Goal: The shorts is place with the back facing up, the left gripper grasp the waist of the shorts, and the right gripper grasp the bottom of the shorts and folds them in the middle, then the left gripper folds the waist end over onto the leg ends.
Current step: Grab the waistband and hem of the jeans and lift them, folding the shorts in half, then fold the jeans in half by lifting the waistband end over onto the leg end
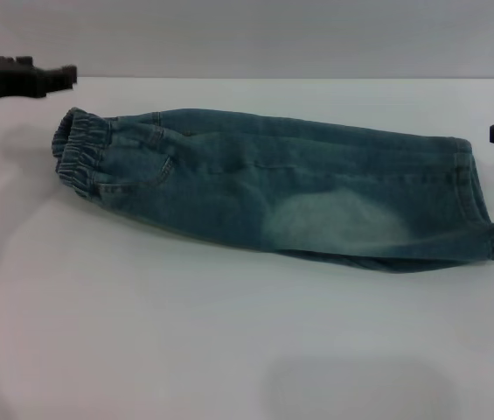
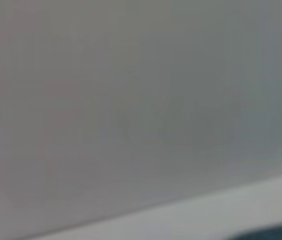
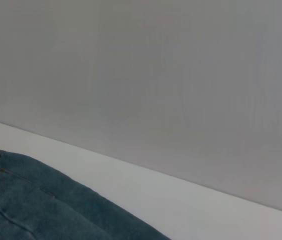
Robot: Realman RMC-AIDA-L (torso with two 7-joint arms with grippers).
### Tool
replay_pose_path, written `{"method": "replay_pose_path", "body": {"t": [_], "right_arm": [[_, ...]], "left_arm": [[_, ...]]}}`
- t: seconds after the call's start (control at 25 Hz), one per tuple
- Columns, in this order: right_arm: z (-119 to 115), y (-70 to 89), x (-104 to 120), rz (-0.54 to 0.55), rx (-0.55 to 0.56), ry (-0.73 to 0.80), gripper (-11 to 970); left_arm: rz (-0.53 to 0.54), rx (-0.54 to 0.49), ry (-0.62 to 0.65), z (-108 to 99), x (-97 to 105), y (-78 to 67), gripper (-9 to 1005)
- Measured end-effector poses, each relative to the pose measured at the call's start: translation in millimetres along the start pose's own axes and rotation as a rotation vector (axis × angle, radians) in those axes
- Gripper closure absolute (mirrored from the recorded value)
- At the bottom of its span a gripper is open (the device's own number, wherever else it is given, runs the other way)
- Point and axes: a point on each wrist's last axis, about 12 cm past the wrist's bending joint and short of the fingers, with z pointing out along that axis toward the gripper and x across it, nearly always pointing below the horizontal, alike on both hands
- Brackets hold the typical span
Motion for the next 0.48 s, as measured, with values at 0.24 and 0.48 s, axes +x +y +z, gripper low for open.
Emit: {"method": "replay_pose_path", "body": {"t": [0.24,0.48], "right_arm": [[6.8,0.9,-3.6,-0.021,0.004,-0.009,960],[13.5,3.0,-4.7,-0.025,0.000,-0.008,960]], "left_arm": [[0.022,0.106,0.123,-13.0,13.1,-0.2,285],[-0.018,0.086,0.182,-25.1,30.5,13.4,285]]}}
